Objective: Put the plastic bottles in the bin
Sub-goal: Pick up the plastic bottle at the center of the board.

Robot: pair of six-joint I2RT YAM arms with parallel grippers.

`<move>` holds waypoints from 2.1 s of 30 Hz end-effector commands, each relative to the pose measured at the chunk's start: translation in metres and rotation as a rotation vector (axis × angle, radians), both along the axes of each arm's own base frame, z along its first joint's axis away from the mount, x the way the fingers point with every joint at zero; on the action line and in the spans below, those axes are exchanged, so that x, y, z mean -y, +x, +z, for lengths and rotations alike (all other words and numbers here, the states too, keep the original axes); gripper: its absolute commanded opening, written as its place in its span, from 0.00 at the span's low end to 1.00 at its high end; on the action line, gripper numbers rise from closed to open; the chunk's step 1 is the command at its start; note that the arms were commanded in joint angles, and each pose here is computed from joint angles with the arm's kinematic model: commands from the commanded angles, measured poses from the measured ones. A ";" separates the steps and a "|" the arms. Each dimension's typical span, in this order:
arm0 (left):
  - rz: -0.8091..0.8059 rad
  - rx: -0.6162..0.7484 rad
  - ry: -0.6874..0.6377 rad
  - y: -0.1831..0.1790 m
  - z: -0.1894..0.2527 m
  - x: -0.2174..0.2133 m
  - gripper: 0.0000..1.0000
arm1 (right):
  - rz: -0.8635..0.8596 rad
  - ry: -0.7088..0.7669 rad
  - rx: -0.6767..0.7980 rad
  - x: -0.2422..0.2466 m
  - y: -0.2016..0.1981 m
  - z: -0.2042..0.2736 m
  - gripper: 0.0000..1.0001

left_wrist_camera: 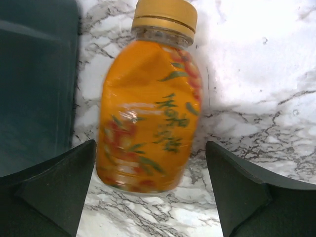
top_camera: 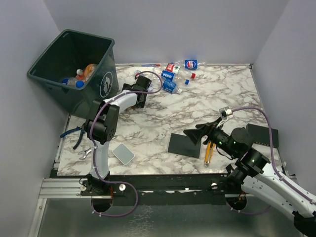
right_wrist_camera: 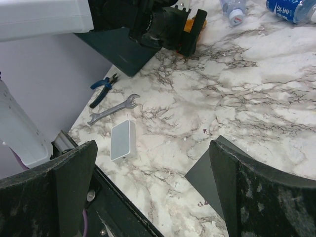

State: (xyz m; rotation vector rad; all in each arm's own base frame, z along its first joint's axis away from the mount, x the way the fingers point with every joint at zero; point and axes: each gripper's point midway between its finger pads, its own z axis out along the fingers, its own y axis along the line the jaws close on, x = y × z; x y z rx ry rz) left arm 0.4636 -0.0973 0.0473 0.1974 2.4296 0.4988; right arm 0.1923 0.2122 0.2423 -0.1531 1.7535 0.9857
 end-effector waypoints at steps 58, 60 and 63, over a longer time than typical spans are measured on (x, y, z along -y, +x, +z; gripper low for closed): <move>-0.996 0.681 -1.655 -0.271 0.287 0.229 0.17 | 0.138 0.281 0.101 -0.083 0.047 0.075 0.66; -0.993 0.686 -1.660 -0.271 0.289 0.228 0.25 | 0.140 0.262 0.086 -0.083 0.047 0.070 0.55; -0.985 0.688 -1.661 -0.272 0.290 0.226 0.73 | 0.160 0.217 0.099 -0.082 0.042 0.067 0.41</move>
